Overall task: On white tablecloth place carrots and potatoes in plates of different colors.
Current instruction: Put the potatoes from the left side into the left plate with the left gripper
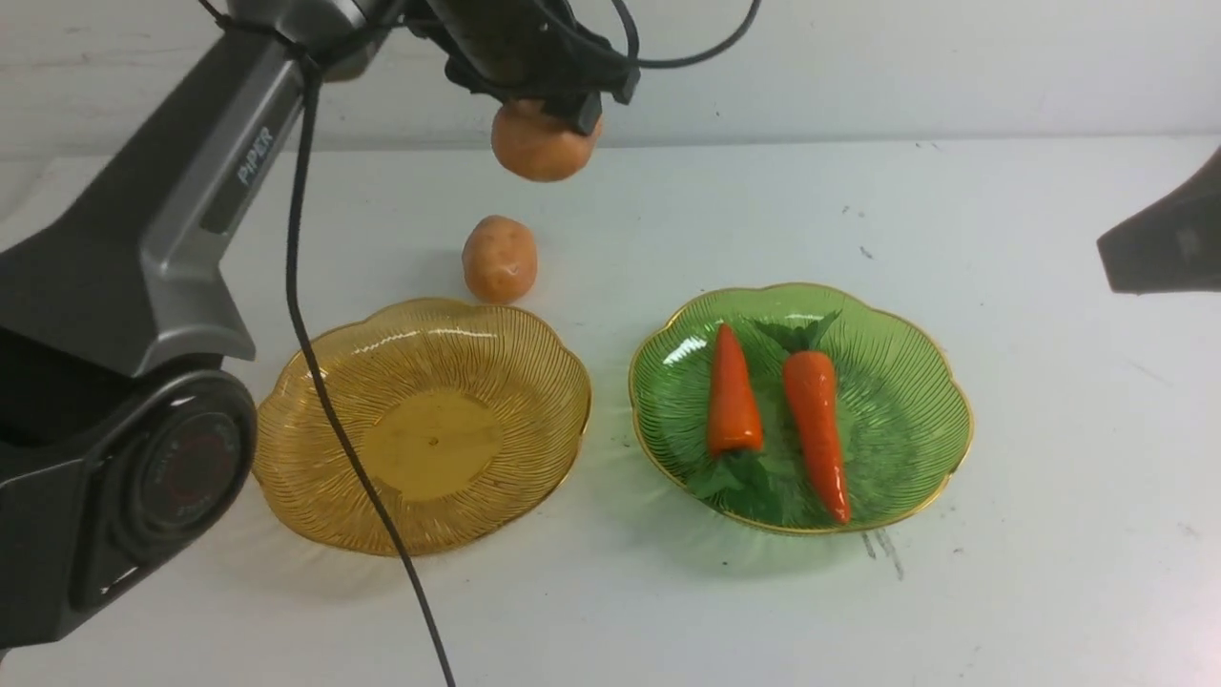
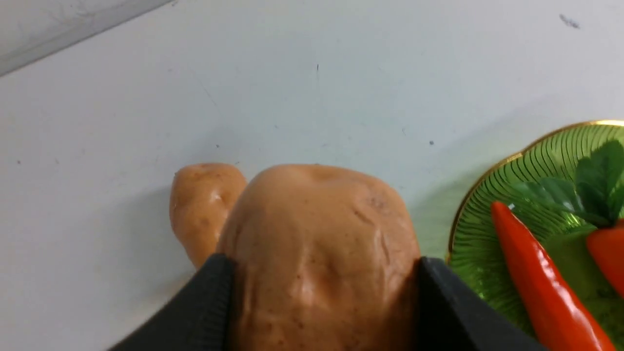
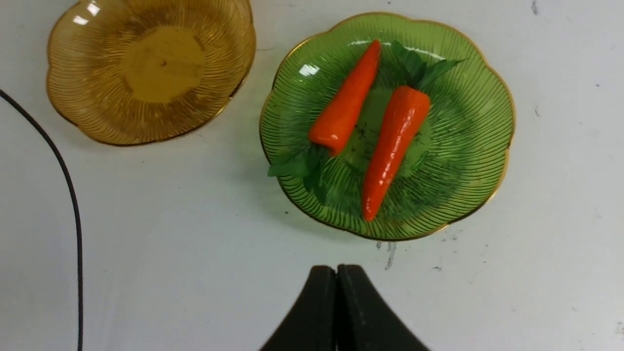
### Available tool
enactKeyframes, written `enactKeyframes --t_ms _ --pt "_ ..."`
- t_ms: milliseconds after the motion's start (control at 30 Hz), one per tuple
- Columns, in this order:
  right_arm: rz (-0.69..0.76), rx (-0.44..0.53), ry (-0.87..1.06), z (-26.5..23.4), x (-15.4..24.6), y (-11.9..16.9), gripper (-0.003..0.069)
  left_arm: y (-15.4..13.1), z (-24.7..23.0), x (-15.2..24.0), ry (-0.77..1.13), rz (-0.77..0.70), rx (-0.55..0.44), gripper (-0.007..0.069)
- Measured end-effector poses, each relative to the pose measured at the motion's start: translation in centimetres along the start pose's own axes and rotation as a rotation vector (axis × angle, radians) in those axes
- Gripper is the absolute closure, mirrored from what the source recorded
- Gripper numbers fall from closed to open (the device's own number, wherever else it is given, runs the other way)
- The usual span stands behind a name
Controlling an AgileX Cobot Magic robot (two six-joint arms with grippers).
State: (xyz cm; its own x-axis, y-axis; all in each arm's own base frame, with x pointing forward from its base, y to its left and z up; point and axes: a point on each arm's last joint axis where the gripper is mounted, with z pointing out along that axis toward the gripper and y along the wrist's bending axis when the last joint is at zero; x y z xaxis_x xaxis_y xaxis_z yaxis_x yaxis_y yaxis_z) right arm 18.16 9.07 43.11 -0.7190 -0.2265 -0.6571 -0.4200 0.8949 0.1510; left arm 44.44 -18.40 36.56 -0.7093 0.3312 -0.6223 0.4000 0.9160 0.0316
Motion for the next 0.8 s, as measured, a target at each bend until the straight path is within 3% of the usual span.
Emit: enactKeyframes --t_ms 300,433,533,800 --pt "-0.016 0.000 0.000 0.0 0.0 0.0 0.0674 1.3 1.5 7.1 0.313 -0.083 -0.016 0.0253" --pt "-0.037 0.000 0.000 0.0 0.0 0.0 0.0674 4.2 4.5 10.9 0.471 -0.170 -0.048 0.0253" --pt "-0.038 0.000 0.000 0.0 0.0 0.0 0.0674 7.0 6.2 12.4 0.518 -0.241 -0.062 0.0253" --pt "-0.039 0.000 0.000 0.0 0.0 0.0 0.0674 10.6 7.5 13.8 0.540 -0.351 -0.040 0.0248"
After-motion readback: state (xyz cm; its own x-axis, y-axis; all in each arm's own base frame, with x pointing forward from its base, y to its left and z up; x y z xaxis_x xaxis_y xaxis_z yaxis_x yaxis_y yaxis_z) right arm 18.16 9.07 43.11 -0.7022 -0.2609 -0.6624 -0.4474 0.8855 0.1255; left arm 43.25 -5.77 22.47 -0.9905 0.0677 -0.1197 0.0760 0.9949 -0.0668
